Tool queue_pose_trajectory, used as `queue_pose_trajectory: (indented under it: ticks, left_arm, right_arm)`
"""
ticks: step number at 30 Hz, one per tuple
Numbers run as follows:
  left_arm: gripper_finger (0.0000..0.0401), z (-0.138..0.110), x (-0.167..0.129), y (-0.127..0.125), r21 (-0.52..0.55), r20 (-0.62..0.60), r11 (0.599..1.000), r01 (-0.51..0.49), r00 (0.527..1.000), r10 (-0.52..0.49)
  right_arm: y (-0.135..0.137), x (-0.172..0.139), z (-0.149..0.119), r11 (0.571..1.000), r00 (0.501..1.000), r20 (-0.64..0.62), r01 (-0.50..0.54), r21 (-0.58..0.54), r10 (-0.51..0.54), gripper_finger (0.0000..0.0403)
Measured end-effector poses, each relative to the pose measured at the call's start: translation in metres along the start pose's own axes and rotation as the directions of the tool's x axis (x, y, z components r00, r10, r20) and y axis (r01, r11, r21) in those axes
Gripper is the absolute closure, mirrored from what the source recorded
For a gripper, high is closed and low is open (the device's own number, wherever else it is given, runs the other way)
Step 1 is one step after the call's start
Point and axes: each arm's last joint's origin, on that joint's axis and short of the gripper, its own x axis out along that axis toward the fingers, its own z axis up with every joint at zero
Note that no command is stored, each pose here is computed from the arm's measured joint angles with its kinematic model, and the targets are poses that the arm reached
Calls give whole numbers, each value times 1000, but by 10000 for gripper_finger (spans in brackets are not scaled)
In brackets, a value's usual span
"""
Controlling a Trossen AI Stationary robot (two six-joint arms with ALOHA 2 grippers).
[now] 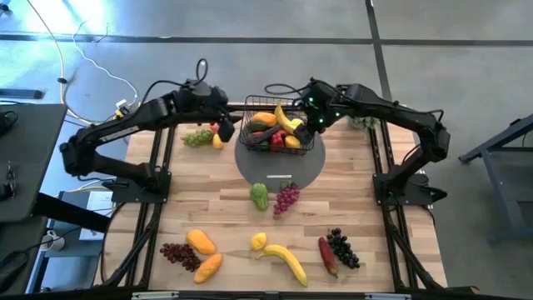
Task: Build produce basket
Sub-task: Put the yellow banana into the wire basket
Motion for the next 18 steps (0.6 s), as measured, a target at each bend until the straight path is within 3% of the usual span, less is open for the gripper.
queue_pose_trajectory:
  ticks: [11,18]
  left_arm:
    - [233,-18,-40,-24,-93,-108,993,71,991,-81]
    - [233,-47,-38,-36,-107,-261,994,5,965,-33]
  right_arm:
    - [36,6,-21,997,997,-59,-50,-57,46,143]
    - [68,8,-43,987,989,-116,-109,-119,95,141]
